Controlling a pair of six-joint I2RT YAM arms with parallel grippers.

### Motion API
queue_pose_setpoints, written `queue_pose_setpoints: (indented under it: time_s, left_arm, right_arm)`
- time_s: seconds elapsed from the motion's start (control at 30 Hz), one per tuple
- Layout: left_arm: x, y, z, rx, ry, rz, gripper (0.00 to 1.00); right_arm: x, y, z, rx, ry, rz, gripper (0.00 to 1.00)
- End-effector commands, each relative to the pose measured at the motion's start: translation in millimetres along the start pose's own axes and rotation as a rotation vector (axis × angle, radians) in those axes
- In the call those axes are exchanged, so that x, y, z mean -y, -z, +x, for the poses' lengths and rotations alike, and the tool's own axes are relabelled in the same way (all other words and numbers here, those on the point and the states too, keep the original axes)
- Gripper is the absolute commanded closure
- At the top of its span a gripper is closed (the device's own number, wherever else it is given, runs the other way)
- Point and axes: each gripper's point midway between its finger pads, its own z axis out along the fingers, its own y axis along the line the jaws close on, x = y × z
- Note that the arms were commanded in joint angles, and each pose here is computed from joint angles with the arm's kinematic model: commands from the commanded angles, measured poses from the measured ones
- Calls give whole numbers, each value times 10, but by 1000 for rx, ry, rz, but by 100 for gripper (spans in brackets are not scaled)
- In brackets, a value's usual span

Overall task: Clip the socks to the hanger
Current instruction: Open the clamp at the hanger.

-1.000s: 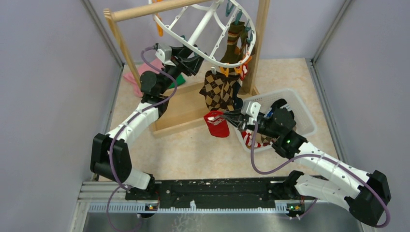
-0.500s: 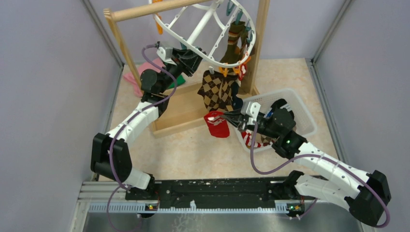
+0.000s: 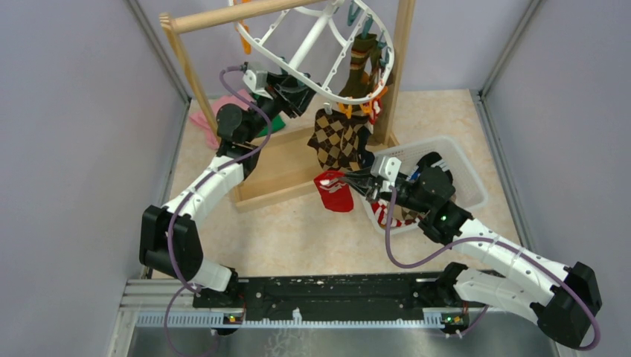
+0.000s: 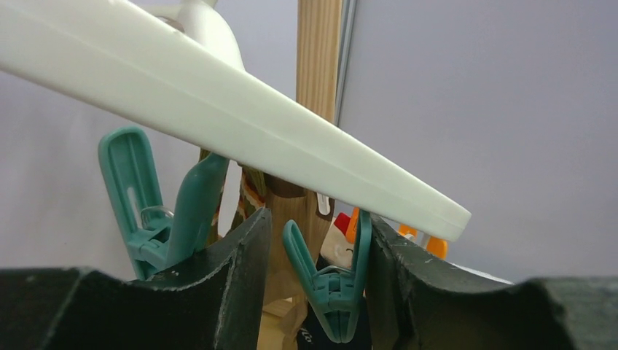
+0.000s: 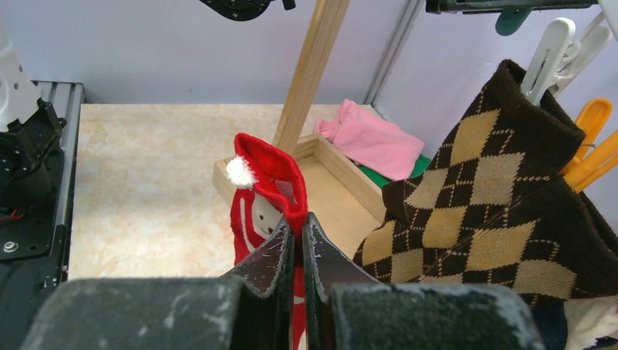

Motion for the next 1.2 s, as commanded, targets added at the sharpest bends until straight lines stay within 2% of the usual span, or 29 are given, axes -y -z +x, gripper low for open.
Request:
queue_pose_setpoints:
  time_s: [0.0, 0.5, 0.77, 1.0, 1.17]
  left_arm:
    - [151, -33, -378, 57, -66, 51, 46]
    - [184, -51, -443, 50, -54, 80, 54]
    - [211, -55, -457, 44, -51, 94, 71]
    - [237, -57, -473, 44, -33, 105, 100]
    - [245, -60, -482, 45, 21, 99, 100]
  right_arm:
    - [42, 21, -132, 43, 11, 19, 100]
    - [41, 18, -121, 42, 12, 18, 100]
    - [38, 16, -96, 38, 10, 18, 100]
    - [37, 16, -88, 36, 7, 19, 100]
    - [130, -20, -83, 12, -30, 61, 100]
